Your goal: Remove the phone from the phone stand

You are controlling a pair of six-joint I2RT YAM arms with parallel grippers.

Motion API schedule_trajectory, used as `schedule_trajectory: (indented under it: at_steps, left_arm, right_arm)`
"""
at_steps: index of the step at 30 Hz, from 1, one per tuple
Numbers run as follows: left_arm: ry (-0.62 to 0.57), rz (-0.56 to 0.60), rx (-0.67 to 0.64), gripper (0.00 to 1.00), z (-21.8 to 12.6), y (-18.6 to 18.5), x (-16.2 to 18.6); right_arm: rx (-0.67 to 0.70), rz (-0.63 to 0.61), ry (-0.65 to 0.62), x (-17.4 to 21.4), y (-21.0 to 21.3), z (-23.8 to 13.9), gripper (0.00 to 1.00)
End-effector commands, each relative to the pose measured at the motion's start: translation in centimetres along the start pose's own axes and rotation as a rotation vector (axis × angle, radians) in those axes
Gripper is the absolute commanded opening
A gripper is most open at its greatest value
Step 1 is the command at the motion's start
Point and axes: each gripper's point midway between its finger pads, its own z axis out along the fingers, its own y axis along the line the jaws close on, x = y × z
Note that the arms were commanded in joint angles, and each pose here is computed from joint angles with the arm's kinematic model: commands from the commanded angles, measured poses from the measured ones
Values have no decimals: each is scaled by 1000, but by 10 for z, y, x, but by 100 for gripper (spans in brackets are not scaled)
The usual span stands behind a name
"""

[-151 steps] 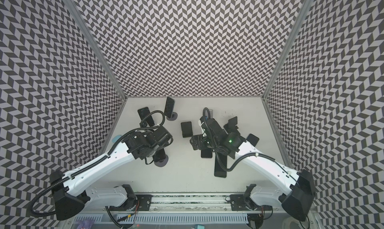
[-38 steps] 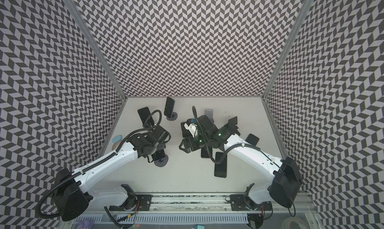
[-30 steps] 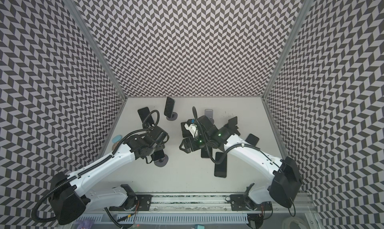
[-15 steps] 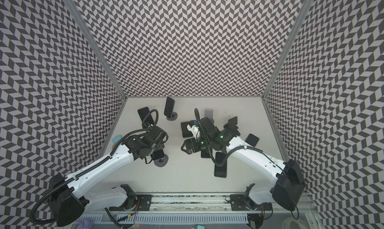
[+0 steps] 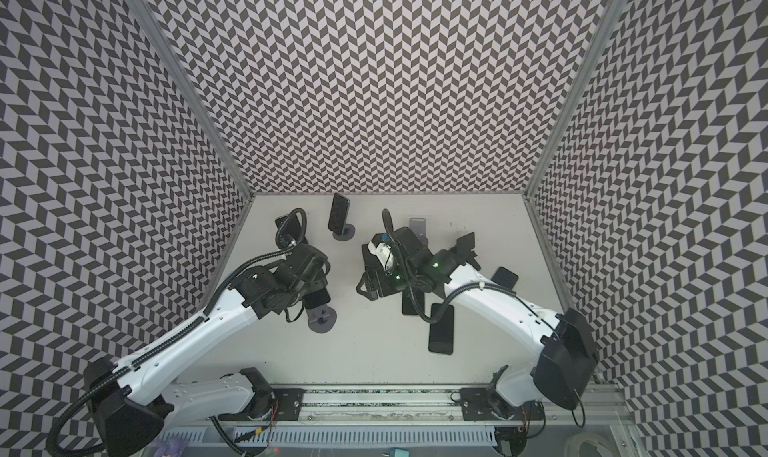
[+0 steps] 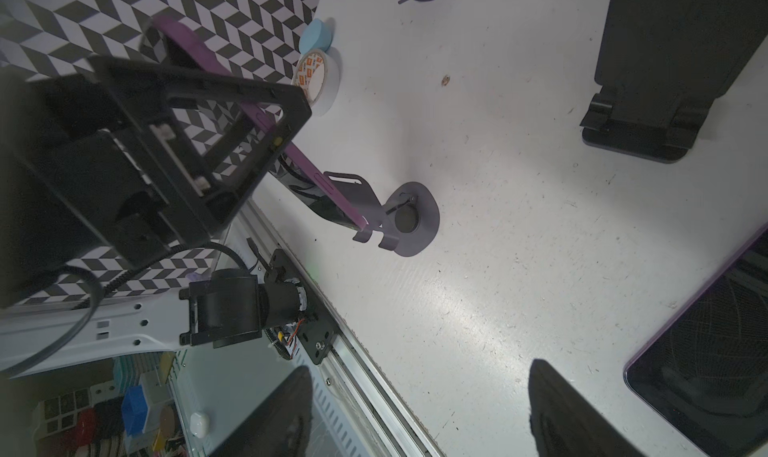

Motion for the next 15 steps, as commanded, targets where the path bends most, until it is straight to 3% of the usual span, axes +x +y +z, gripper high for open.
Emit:
schedule_trajectory:
  at_steps: [1,15]
  left_arm:
    - [-84,-23,2,67,-18,2,-26]
    - [-131,32,46,68,-38,-5,-47]
  right_arm:
    - [12,-31,-27,-10,3,-5,79]
    - [46,-9,-35,2,-9,-8,79]
